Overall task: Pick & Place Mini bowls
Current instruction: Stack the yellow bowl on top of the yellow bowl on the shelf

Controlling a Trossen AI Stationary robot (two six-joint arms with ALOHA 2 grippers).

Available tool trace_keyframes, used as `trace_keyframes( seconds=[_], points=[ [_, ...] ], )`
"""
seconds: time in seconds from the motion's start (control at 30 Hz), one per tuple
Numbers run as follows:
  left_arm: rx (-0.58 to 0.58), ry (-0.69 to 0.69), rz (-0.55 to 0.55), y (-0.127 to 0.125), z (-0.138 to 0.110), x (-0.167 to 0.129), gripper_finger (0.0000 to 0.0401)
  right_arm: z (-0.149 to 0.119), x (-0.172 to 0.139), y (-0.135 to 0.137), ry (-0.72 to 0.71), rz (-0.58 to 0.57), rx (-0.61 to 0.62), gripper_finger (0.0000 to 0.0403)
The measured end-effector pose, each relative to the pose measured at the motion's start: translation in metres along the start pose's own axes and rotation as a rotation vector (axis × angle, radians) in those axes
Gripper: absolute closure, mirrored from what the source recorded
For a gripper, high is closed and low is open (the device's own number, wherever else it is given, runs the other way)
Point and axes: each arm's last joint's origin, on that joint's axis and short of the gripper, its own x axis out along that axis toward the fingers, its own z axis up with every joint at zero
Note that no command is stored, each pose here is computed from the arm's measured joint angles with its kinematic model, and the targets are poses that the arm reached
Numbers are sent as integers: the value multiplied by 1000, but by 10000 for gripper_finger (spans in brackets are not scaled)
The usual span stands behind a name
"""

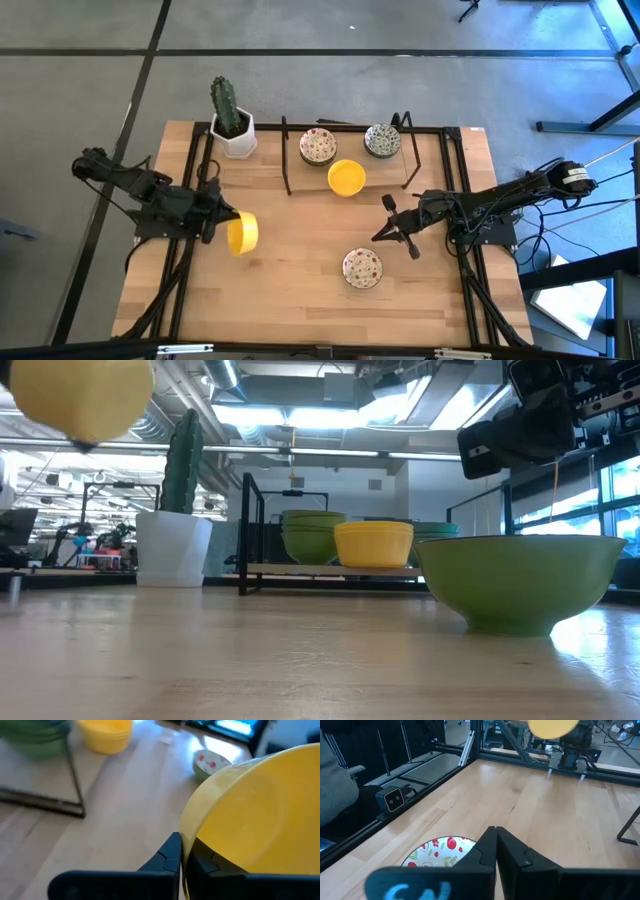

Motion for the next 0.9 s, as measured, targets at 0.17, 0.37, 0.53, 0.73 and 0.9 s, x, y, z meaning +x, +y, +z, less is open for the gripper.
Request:
trace_keyframes(
  seconds=[0.17,0.37,0.53,0.73,0.9],
  points=[
    [-83,-54,-28,11,-24,6,397,0,0,0,0,0,-1,395],
    [-58,-66,-81,15,-46,21,397,0,0,0,1,0,5,395],
    [-22,-72,-102,17,-55,28,397,0,0,0,1,0,7,395],
    [-17,-72,-96,20,-61,31,398,0,0,0,1,0,28,395],
    [3,-168,-99,18,-58,34,398,0,0,0,1,0,30,395]
  ],
)
